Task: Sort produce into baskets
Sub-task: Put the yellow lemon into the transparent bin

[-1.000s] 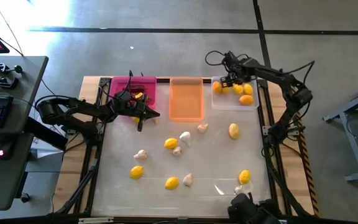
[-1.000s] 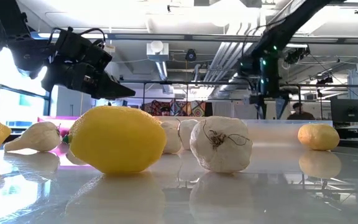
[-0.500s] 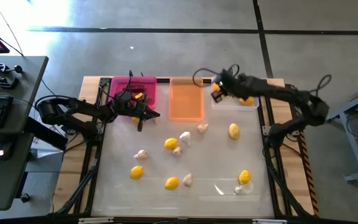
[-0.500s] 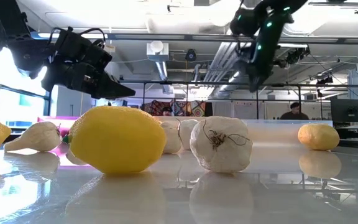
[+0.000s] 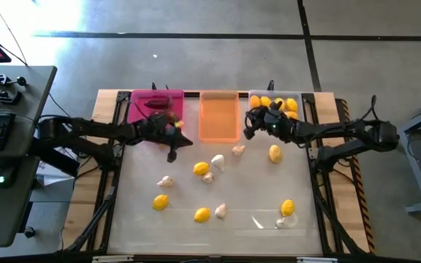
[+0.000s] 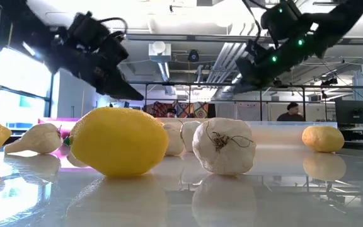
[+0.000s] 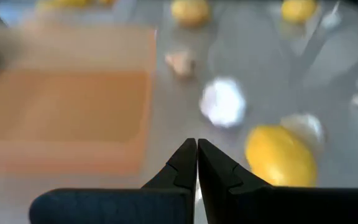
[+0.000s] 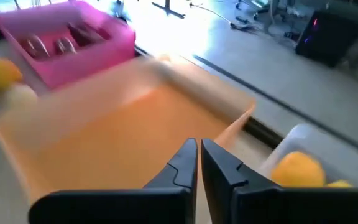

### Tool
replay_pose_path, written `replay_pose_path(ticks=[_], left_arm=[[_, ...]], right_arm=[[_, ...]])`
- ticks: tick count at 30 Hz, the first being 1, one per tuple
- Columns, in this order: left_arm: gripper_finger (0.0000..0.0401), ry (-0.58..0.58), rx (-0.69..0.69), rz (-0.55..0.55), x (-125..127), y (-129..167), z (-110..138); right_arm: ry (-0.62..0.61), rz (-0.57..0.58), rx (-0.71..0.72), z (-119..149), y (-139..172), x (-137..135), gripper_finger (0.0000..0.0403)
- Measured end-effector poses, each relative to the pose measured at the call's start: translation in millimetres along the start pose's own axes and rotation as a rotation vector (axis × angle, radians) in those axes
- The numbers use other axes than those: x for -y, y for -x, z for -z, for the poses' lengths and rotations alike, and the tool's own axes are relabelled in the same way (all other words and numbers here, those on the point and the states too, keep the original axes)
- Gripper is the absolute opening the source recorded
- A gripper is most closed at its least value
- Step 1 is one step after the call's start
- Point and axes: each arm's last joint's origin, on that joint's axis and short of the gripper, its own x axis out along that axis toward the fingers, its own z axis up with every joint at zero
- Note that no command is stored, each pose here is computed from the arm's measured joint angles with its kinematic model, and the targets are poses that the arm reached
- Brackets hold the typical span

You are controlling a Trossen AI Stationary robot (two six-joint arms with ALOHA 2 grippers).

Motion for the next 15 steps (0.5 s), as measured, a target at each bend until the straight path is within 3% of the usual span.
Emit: replay_pose_path(ticks=[2, 7, 15], left_arm=[[0.0003, 0.018, -0.089, 0.012, 13, 2, -10], [0.0003, 0.105, -0.28, 0.059, 53, 17, -36], [0.0003, 0.234, -0.499, 0.067, 116, 50, -60]], right_arm=[[0.064, -0.03, 0.008, -2, -3, 4, 0.0015], [0.077, -0.136, 0.054, -8, -5, 8, 0.0016], [0.111, -0.15, 0.099, -12, -6, 11, 0.0016]])
